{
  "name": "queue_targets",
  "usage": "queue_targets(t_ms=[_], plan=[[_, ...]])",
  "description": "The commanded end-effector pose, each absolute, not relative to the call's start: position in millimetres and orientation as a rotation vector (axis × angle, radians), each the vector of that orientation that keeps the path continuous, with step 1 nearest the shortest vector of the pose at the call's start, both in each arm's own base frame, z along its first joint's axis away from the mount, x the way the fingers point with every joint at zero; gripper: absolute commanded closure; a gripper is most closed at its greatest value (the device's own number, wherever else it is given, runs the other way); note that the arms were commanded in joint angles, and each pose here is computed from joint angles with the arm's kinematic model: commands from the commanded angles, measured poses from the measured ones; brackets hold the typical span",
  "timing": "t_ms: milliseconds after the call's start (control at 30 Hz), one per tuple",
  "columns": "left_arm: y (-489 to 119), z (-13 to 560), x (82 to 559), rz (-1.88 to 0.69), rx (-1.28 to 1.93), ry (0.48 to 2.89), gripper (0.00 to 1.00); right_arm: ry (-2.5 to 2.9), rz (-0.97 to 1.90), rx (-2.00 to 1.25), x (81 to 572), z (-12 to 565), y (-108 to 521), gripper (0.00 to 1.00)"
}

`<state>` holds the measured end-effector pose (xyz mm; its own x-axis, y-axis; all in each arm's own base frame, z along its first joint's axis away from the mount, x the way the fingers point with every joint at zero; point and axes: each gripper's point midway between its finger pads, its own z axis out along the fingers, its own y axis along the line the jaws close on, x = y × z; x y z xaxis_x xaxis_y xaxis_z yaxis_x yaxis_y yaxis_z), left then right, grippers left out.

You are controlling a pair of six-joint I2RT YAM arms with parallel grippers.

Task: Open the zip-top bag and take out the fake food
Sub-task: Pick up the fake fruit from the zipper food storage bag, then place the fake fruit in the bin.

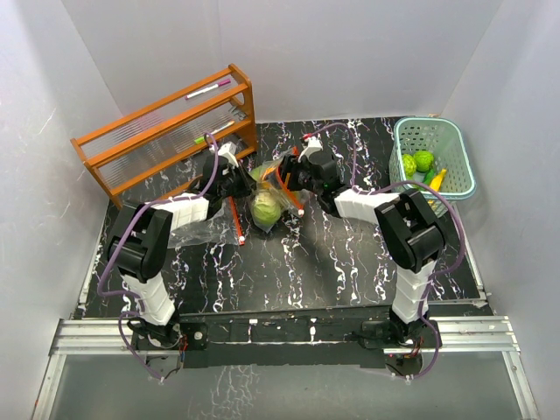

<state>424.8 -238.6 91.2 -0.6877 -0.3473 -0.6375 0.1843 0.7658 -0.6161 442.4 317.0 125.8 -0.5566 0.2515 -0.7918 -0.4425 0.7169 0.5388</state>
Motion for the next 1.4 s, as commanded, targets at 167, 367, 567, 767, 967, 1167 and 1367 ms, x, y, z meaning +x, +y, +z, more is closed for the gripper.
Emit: queue_targets(t_ms=[167, 367, 567, 767, 967, 1167, 1367], plan=[[-243.1, 94.7, 415.9, -0.888, -0.131, 2.181, 1.0, 1.813, 0.83, -0.163, 435.2, 199.8, 292.7, 0.57], [-246.2, 88.2, 417.6, -0.907, -0.151, 2.191, 1.0, 1.75, 0.578, -0.028, 451.3, 255.8, 205.4, 0.56], [-250.9, 99.6, 416.2, -0.946, -0.13, 2.175, 1.0, 1.711, 0.134, 0.182, 481.4, 295.7, 88.6, 0.53], [-250.7, 127.3, 408.9, -0.958, -0.087, 2.152, 1.0, 1.605, -0.138, 0.417, 479.2, 312.2, -18.2, 0.51], [-251.7, 177.3, 401.7, -1.005, -0.051, 2.062, 1.0, 1.592, -0.244, 0.615, 470.3, 293.7, -104.2, 0.51], [-252.3, 199.6, 398.1, -1.021, -0.021, 2.026, 1.0, 1.662, -0.287, 0.648, 472.7, 268.4, -129.9, 0.16], [-251.0, 203.6, 397.1, -1.019, -0.025, 2.01, 0.93, 1.709, -0.217, 0.562, 470.8, 262.1, -113.7, 0.02]])
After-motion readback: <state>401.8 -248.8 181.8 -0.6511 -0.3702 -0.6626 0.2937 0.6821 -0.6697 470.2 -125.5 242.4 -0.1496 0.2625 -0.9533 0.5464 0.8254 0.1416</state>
